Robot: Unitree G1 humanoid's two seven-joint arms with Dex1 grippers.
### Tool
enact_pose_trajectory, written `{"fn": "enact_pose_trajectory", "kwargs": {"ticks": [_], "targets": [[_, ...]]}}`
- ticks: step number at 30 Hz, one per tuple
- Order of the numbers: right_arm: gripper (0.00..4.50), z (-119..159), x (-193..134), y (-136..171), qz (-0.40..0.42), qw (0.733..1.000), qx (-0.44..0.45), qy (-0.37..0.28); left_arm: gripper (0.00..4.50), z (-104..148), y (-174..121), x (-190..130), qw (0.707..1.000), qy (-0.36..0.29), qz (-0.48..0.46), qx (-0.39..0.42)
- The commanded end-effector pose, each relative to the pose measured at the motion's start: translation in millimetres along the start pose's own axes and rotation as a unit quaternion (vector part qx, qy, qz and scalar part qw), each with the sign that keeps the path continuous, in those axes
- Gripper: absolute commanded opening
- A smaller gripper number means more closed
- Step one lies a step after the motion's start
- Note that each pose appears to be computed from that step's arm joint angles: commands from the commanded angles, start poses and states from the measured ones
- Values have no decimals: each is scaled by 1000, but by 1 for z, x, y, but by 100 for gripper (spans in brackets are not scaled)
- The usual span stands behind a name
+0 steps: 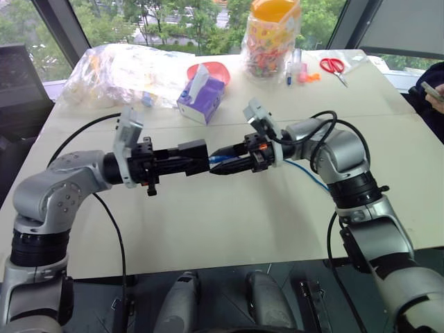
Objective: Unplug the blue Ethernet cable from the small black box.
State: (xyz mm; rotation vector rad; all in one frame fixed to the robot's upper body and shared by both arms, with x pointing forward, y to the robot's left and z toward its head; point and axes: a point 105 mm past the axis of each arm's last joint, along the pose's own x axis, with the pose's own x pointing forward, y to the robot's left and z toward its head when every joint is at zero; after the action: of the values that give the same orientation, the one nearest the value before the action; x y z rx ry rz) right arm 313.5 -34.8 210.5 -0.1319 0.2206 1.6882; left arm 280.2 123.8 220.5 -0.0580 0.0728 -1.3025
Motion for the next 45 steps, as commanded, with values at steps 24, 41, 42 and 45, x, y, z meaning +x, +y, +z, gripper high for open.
{"fn": "enact_pose_trajectory", "kwargs": {"ticks": [24,41,42,45], "targets": [[286,13,-2,7,15,1000,-5,-3,50,1,-7,-4,1000,8,-9,24],[3,14,-4,7,19,1000,-3,-4,50,-3,-7,-6,1000,9,-8,25],[3,14,-4,7,19,1000,-3,-4,50,-3,-7,-6,1000,9,-8,26],[3,13,-4,4,12,1000,-1,-3,50,-2,-8,-6,1000,9,-9,26]]}}
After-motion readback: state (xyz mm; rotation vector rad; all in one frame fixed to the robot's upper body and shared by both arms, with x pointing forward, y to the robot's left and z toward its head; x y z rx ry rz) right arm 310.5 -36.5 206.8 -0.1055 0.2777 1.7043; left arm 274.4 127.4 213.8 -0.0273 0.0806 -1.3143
